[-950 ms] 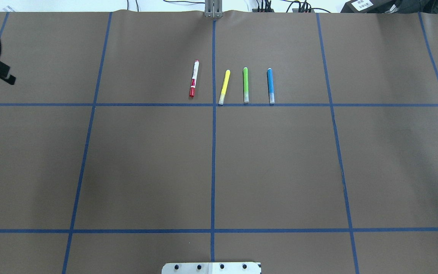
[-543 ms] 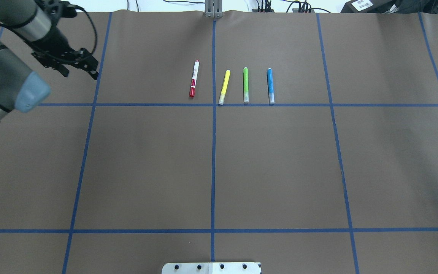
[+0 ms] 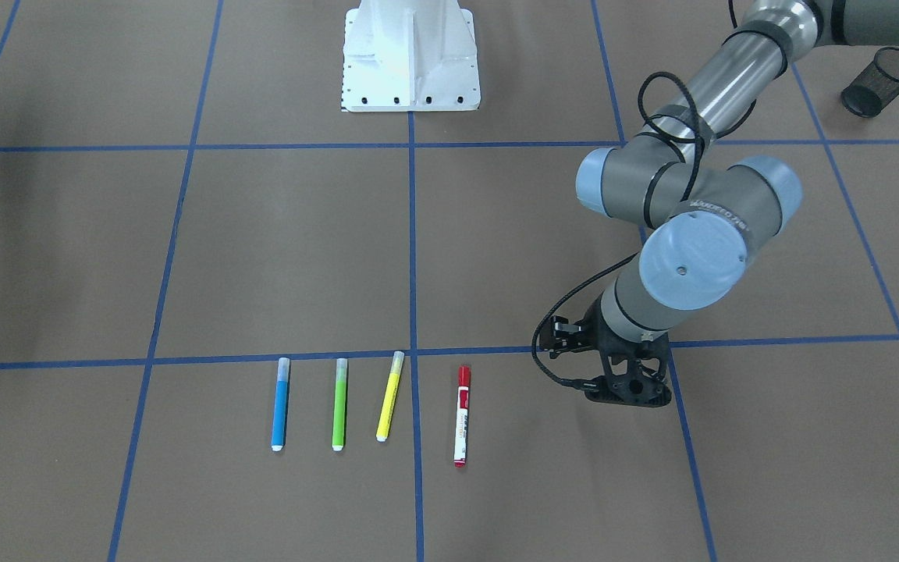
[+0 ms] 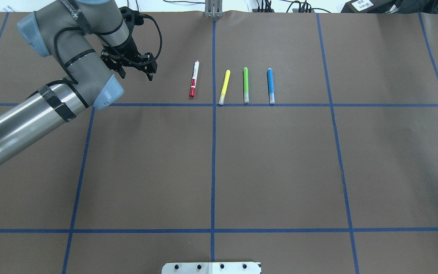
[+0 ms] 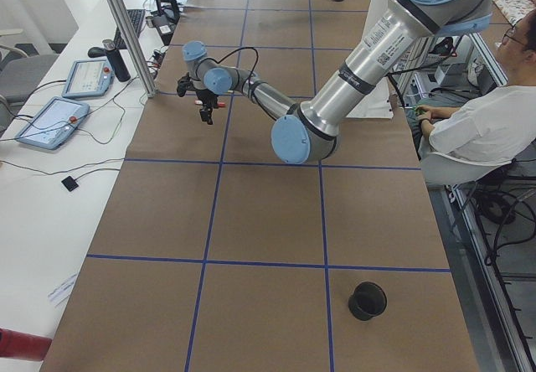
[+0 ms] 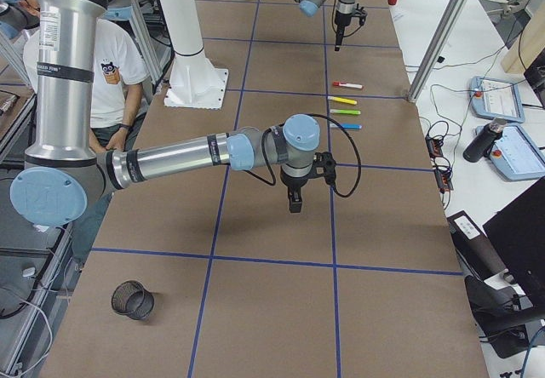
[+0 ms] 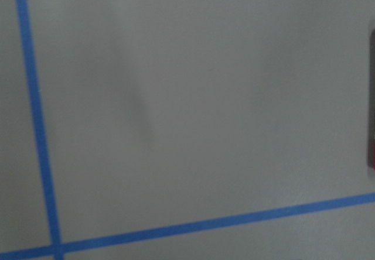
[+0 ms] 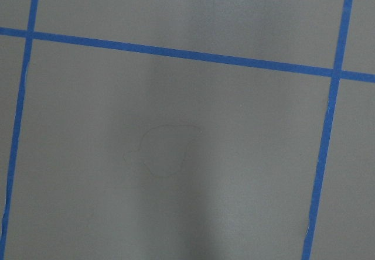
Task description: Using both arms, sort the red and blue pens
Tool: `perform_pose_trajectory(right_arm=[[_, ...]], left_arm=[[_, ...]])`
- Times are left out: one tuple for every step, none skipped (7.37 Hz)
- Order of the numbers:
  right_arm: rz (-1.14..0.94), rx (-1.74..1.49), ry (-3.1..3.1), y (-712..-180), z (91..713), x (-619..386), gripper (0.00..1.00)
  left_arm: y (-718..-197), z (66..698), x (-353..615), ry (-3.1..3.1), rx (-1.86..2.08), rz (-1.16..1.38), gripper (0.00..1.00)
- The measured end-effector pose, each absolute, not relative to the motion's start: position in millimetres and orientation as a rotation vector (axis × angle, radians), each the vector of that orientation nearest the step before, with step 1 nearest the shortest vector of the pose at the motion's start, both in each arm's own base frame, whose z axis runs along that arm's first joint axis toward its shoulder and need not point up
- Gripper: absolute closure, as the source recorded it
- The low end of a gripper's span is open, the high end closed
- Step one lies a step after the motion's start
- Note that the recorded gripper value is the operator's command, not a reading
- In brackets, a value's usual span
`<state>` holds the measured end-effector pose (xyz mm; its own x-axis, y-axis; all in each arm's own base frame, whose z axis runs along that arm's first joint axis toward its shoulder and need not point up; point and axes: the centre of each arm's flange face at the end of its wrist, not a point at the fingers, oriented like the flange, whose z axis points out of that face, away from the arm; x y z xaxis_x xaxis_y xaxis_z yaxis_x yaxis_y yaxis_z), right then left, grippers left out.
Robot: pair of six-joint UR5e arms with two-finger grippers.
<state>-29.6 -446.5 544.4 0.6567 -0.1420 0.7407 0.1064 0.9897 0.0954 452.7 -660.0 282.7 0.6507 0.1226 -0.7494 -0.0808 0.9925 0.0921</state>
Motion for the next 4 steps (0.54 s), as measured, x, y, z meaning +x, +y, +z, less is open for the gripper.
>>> perform_pose_trajectory(right_arm=[[-0.142,0.041,-0.842,-447,546,-31,0.0],[-0.146,0.039,-0.839,-447,549,-33,0.0],[-0.152,0.043,-0.838,-449,554,-35,0.0],[-0.157,0.048,-0.838,-451,562,-37,0.0]], left_arm=[[-661,265,489,0.857,0.056,0.107,0.13],[-660,247,515,0.857,0.06,0.094,0.14],[-659,238,532,0.862,0.063,0.087,0.21],[-661,234,547,0.862,0.078,0.081,0.24]])
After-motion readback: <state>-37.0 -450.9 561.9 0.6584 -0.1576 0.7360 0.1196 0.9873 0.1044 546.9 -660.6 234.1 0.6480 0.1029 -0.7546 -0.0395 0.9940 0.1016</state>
